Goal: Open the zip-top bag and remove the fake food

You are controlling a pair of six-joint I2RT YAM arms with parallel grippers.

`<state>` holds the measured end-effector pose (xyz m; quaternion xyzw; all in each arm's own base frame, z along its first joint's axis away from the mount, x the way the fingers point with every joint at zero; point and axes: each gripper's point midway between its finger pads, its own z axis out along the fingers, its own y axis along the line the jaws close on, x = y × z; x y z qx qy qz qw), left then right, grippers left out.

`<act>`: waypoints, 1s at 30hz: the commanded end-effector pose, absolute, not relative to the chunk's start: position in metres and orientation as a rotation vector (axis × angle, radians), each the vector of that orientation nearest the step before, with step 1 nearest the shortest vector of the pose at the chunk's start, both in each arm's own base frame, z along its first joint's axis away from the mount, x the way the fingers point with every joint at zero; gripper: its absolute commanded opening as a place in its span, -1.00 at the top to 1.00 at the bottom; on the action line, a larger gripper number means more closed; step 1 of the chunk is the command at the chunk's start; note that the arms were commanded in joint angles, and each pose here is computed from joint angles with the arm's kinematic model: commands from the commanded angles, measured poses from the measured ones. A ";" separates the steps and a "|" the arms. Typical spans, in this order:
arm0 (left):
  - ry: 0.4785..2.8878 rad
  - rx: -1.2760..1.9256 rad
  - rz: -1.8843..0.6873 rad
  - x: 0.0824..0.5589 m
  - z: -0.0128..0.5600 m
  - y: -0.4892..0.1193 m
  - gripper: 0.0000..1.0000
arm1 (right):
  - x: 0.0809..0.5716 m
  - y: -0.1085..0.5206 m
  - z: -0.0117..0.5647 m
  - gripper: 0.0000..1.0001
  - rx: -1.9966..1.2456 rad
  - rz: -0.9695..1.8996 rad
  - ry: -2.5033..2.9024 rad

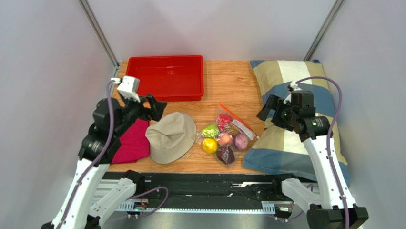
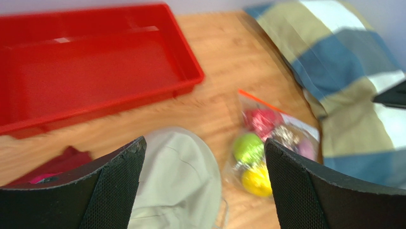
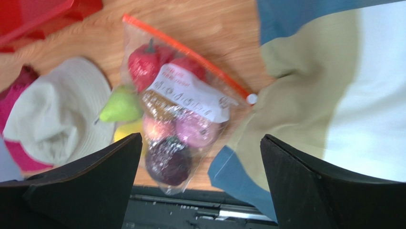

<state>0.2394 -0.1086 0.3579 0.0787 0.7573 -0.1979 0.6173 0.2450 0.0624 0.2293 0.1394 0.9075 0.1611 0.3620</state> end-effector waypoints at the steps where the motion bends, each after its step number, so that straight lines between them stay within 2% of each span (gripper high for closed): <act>1: 1.886 0.317 -0.782 0.230 0.323 -0.166 -0.92 | 0.233 0.107 0.218 -1.00 0.243 0.561 2.420; 7: 2.109 0.514 -0.822 0.227 0.264 -0.226 -0.87 | 0.216 0.151 0.198 -1.00 0.132 0.633 2.507; 9: 2.157 0.555 -0.806 0.234 0.253 -0.240 -0.88 | 0.211 0.151 0.193 -1.00 0.128 0.632 2.528; 11: 2.303 0.607 -0.783 0.243 0.219 -0.253 -0.86 | 0.206 0.146 0.192 -1.00 0.125 0.609 2.539; 12: 2.306 0.626 -0.771 0.252 0.227 -0.259 -0.85 | 0.203 0.144 0.193 -1.00 0.115 0.601 2.537; 13: 2.434 0.656 -0.725 0.257 0.196 -0.262 -0.85 | 0.201 0.143 0.192 -1.00 0.093 0.597 2.539; 14: 2.465 0.665 -0.710 0.262 0.191 -0.265 -0.85 | 0.198 0.142 0.191 -1.00 0.081 0.594 2.551; 18: 2.496 0.714 -0.774 0.293 0.183 -0.302 -0.84 | 0.187 0.138 0.185 -1.00 0.040 0.579 2.588; 20: 2.555 0.714 -0.822 0.304 0.161 -0.320 -0.84 | 0.184 0.137 0.182 -1.00 0.022 0.573 2.601; 21: 2.522 0.714 -0.843 0.315 0.170 -0.330 -0.84 | 0.183 0.137 0.181 -1.00 0.016 0.577 2.604; 22: 2.574 0.703 -0.854 0.322 0.151 -0.338 -0.84 | 0.182 0.137 0.179 -1.00 0.008 0.575 2.608; 24: 2.549 0.683 -0.891 0.339 0.157 -0.354 -0.84 | 0.183 0.136 0.176 -1.00 0.004 0.571 2.618; 30: 2.636 0.514 -0.929 0.373 0.117 -0.385 -0.84 | 0.189 0.135 0.173 -1.00 -0.008 0.573 2.642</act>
